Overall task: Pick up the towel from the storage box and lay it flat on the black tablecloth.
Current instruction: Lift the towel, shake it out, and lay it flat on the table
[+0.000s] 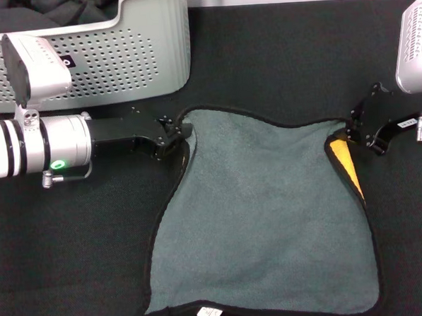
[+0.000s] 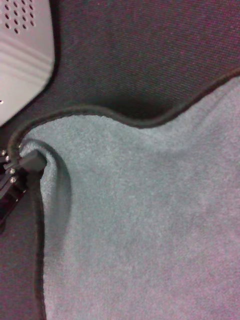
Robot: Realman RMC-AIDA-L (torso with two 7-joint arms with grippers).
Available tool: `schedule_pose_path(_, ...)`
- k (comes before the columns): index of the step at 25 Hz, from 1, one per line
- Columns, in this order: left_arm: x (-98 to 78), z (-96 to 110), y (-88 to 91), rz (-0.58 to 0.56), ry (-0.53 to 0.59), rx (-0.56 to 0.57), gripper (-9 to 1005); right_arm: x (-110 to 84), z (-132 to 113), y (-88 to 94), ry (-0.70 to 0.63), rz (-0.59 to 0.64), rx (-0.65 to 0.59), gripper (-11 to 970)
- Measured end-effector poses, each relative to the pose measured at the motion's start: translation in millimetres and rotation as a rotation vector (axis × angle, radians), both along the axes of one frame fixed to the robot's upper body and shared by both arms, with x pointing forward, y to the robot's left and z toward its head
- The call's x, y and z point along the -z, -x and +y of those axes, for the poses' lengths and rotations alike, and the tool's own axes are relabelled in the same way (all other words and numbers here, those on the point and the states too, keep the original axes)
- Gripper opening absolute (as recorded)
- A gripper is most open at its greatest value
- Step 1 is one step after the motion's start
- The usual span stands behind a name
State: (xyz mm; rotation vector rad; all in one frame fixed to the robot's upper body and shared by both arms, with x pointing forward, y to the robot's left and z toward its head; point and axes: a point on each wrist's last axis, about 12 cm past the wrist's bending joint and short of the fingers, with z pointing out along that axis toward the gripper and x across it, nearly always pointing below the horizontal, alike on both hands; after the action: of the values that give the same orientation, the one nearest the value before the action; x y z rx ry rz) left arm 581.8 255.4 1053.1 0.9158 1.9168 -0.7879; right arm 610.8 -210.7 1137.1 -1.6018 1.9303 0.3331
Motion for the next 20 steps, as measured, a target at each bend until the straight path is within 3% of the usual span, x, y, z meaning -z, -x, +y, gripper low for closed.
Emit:
schedule_pose_path(10,4.7,-2.2,5.1,0.016,-0.007,0.015,35,14.5,2.3,3.1,0.031,-0.002,0.006,88)
schedule_pose_path(20,3.5,-2.6,3.8,0.027,0.011,-0.004,36,11.9,7.5,0.2,0.097,0.007,0.002,90)
